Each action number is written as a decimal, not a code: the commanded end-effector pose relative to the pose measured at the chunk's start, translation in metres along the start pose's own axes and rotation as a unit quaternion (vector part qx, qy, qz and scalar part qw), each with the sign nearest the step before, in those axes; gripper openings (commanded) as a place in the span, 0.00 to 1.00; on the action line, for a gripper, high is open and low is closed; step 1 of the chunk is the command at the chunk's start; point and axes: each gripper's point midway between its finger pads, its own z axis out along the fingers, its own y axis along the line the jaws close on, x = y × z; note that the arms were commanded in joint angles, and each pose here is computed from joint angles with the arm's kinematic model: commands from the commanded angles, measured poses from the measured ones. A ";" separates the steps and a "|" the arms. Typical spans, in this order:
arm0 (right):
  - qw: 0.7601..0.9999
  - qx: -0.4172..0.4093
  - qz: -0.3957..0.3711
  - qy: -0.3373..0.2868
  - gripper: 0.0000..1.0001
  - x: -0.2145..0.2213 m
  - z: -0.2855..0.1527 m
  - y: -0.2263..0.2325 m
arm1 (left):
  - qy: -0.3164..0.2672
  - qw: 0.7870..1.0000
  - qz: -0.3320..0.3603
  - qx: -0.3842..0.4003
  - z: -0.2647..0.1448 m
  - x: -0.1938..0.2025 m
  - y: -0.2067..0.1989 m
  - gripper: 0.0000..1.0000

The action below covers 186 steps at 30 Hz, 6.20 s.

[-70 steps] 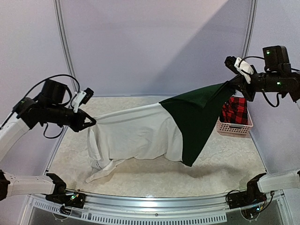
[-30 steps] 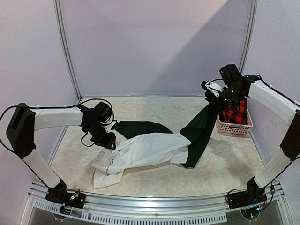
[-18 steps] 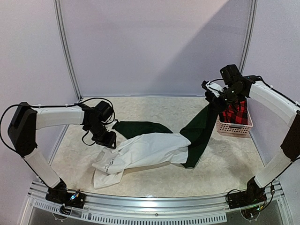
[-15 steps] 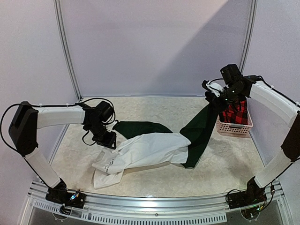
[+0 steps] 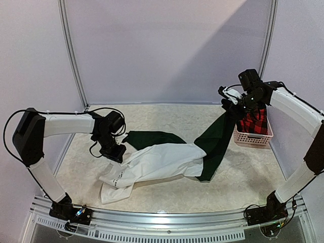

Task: Fold and stack the mixed laundry pile
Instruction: Pick up the crumpled T-shirt from the center of the board, then flatten out the crumpled T-shirt at the center of the board, then move the flattened T-shirt to the center of the board, then pick up the flattened T-shirt from the center of the board, then place the flattened T-shirt at the center of the board.

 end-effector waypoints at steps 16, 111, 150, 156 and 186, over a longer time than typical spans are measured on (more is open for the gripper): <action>0.978 0.184 0.047 -0.090 0.00 -0.098 0.014 -0.099 | -0.188 0.963 -0.015 -0.193 -0.120 -0.145 0.096 0.00; 0.950 -0.108 0.004 0.293 0.28 0.172 0.158 0.056 | -0.122 0.953 -0.264 -0.087 0.014 -0.148 0.176 0.38; 0.982 -0.132 0.043 0.125 0.56 0.000 0.217 0.020 | -0.086 0.967 -0.238 0.021 0.031 -0.162 0.202 0.20; 0.973 -0.088 0.018 0.214 0.56 0.060 0.232 0.017 | -0.105 0.969 -0.223 0.012 0.018 -0.166 0.190 0.00; 0.988 -0.099 0.062 0.099 0.41 -0.011 0.127 -0.005 | -0.136 0.975 -0.178 -0.001 -0.066 -0.100 0.112 0.00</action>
